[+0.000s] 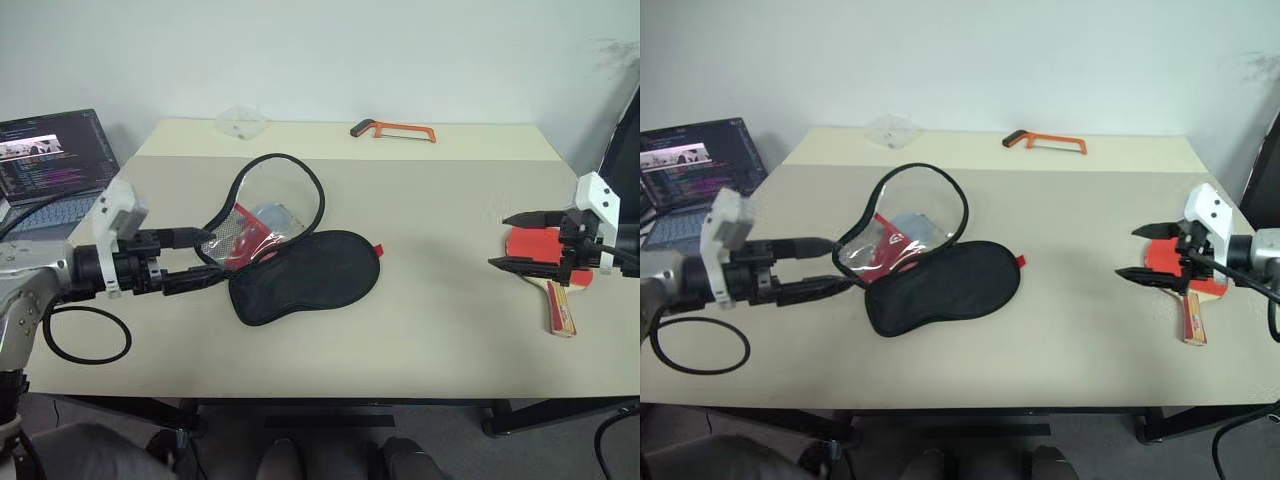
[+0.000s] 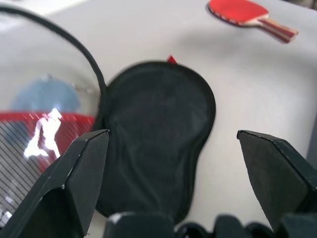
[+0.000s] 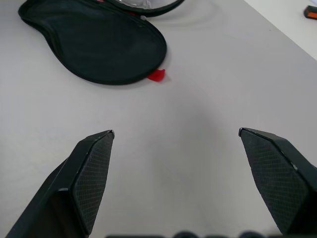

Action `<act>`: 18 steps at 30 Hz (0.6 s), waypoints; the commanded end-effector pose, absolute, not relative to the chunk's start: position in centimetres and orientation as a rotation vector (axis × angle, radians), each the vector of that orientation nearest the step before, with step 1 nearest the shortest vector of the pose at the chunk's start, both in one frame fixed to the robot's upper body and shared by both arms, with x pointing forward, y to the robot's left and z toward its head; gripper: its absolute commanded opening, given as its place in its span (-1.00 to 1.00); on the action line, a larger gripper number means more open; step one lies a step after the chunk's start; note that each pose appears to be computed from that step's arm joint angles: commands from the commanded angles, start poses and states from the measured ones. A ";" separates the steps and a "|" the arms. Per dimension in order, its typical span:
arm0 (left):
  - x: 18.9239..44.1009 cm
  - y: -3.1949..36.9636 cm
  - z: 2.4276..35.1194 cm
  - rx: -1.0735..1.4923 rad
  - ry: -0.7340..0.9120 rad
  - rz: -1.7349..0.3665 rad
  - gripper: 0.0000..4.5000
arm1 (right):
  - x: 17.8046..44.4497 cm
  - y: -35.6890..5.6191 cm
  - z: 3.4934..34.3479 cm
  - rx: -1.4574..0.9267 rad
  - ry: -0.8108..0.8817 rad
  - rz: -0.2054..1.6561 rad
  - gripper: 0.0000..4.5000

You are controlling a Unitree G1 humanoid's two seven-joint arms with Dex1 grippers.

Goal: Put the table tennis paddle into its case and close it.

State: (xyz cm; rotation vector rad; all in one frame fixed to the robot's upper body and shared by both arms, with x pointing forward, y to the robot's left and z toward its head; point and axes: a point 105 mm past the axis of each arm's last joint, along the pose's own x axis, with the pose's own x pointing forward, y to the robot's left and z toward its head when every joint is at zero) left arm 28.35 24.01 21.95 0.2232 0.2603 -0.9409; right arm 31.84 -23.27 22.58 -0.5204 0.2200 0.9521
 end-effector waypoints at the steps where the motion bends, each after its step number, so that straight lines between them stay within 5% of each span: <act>1: 28.1 23.9 23.1 0.251 0.196 -0.947 1.00 | 31.7 -22.3 24.5 -0.557 0.155 0.980 0.98; 13: 28.7 23.1 19.3 0.392 0.343 -1.081 1.00 | 32.3 -21.1 25.1 -0.568 0.109 1.005 0.98; 18: 32.6 23.4 16.7 0.594 0.365 -0.984 1.00 | 32.4 -21.1 24.7 -0.552 0.095 0.988 0.98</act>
